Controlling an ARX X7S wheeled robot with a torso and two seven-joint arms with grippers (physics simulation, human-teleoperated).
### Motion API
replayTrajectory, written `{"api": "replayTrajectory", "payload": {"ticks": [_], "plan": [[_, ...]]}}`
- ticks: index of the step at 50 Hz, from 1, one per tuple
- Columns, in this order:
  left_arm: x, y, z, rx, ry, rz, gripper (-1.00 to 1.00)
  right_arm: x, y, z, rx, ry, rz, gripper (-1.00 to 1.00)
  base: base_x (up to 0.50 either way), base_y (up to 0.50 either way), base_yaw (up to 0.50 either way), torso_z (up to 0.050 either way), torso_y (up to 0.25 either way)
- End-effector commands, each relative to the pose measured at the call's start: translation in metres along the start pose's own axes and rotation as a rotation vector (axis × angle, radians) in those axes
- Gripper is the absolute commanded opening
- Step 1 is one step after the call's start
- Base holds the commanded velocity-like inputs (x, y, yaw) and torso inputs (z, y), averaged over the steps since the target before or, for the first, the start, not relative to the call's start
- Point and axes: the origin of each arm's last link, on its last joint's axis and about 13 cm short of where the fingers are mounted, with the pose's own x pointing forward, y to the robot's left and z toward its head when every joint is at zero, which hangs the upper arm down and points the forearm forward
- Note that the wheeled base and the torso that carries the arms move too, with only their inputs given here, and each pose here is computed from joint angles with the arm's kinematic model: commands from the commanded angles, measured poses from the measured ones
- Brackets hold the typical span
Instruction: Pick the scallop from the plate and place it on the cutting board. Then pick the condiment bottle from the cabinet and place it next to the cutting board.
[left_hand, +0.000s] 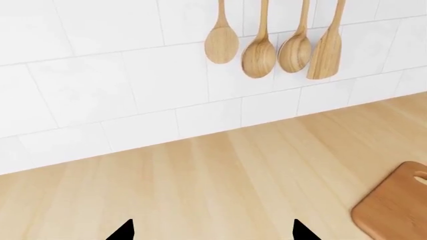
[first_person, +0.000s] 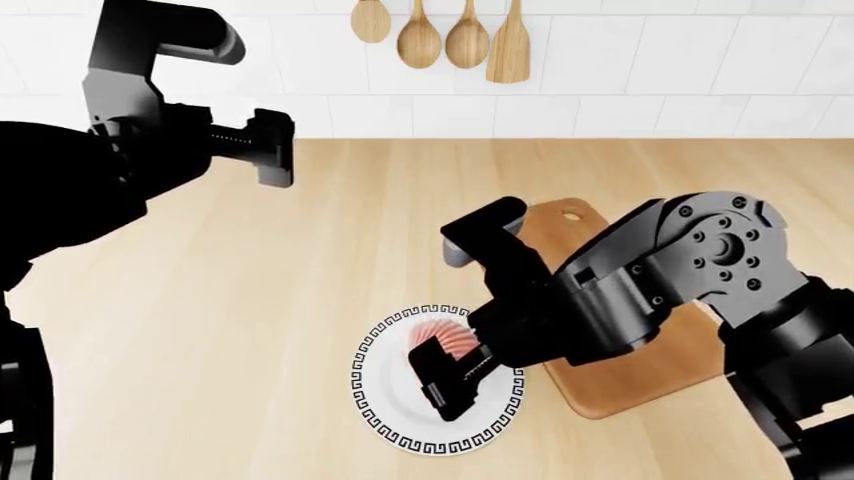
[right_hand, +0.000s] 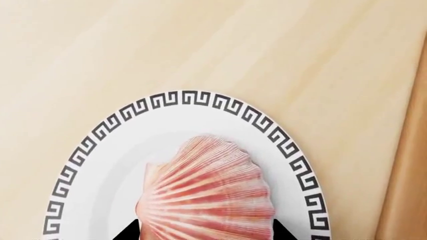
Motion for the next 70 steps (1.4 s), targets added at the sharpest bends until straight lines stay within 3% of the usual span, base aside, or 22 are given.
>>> {"api": "replayTrajectory", "payload": {"ticks": [1, 16, 29, 59, 70], "plan": [[0.000, 0.001, 0.001, -0.003, -0.002, 0.002, 1.00, -0.003, 0.001, 0.001, -0.012, 0.007, -0.008, -1.00, 0.00, 0.00, 0.00, 0.000, 0.000], [-0.005, 0.000, 0.007, -0.005, -0.018, 0.003, 1.00, -0.039, 0.009, 0.019, -0.066, -0.085, -0.041, -1.00, 0.00, 0.00, 0.00, 0.000, 0.000], [-0.006, 0.001, 0.004, -0.005, -0.014, 0.009, 1.00, -0.069, -0.002, 0.011, -0.013, -0.163, -0.130, -1.00, 0.00, 0.00, 0.00, 0.000, 0.000], [-0.005, -0.001, 0.004, -0.001, -0.007, 0.006, 1.00, -0.088, -0.044, -0.006, 0.126, -0.147, -0.340, -1.00, 0.00, 0.00, 0.00, 0.000, 0.000], [-0.005, -0.002, 0.005, 0.001, -0.007, 0.005, 1.00, -0.078, -0.052, -0.013, 0.149, -0.112, -0.361, -1.00, 0.00, 0.00, 0.00, 0.000, 0.000]]}}
